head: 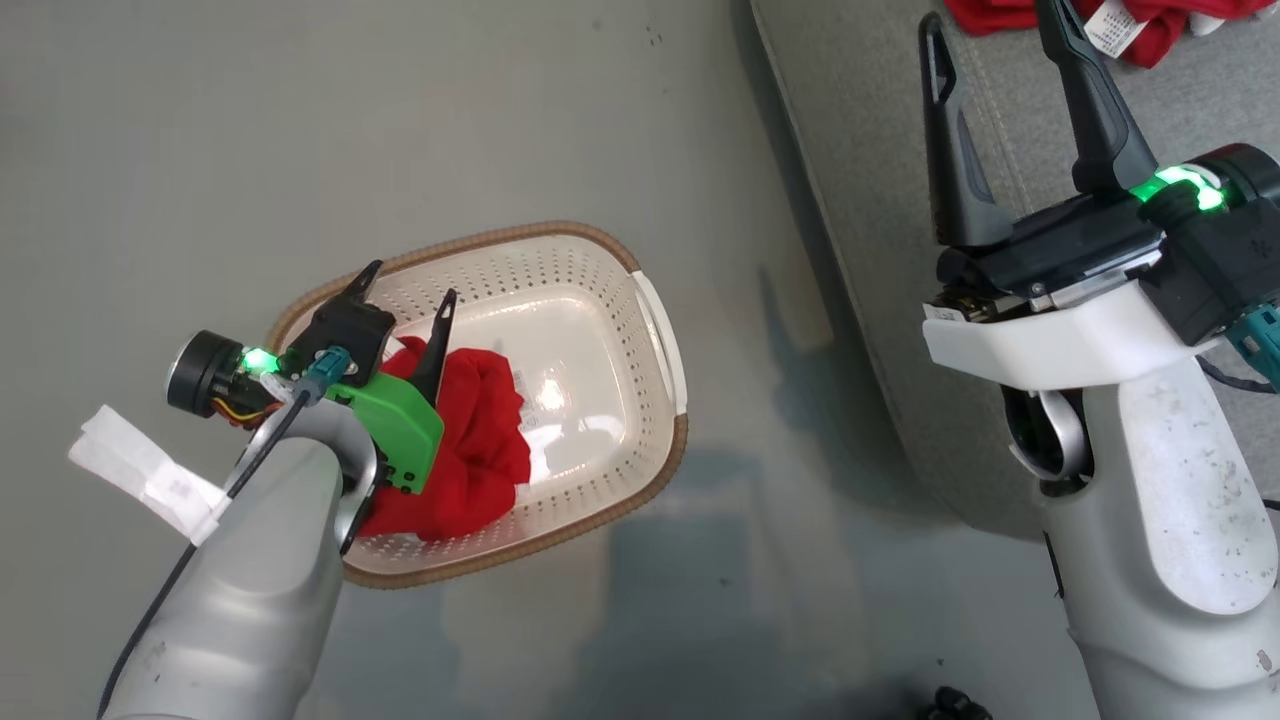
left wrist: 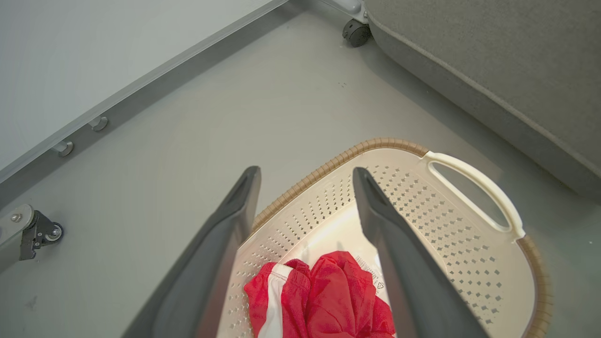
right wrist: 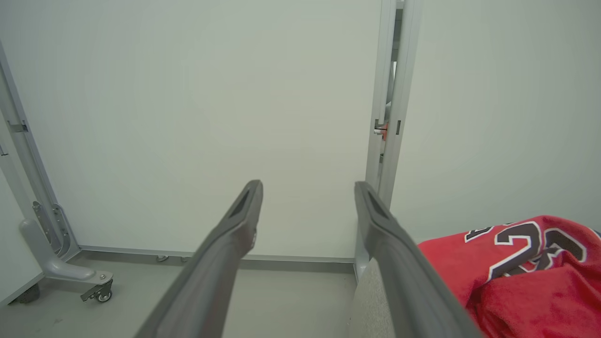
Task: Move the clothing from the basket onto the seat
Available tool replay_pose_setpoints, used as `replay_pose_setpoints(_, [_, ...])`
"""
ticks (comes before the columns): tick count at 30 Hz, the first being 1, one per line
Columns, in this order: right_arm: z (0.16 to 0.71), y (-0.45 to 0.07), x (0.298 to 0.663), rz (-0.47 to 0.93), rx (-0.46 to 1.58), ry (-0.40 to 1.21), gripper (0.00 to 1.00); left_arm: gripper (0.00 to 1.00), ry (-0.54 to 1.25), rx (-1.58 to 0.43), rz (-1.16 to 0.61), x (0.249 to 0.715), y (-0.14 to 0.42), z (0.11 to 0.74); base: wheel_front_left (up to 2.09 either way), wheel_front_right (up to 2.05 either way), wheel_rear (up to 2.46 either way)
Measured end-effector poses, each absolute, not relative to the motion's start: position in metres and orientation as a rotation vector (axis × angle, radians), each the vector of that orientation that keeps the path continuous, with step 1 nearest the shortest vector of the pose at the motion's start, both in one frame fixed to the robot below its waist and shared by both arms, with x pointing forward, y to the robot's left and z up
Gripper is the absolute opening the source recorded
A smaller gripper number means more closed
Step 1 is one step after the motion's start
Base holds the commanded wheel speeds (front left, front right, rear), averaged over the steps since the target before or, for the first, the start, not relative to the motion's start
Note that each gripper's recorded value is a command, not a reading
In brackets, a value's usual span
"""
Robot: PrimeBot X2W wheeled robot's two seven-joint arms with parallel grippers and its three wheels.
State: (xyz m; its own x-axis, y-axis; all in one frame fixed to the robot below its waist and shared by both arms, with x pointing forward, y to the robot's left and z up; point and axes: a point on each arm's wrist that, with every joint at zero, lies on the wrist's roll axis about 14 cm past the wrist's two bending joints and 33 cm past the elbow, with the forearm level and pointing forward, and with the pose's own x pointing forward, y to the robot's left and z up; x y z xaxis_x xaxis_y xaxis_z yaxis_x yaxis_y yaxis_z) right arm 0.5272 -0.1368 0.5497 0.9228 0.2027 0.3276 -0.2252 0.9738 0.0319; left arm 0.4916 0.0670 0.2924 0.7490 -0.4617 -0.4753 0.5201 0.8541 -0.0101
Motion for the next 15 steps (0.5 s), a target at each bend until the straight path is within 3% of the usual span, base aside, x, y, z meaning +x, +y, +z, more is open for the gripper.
replay_pose_setpoints(15, [0.467,-0.146,0.560,0.208,0.058,-0.198,1.00,1.00,0.907,0.241,-0.639,0.446,0.076,0.147,0.00,0.00,0.00])
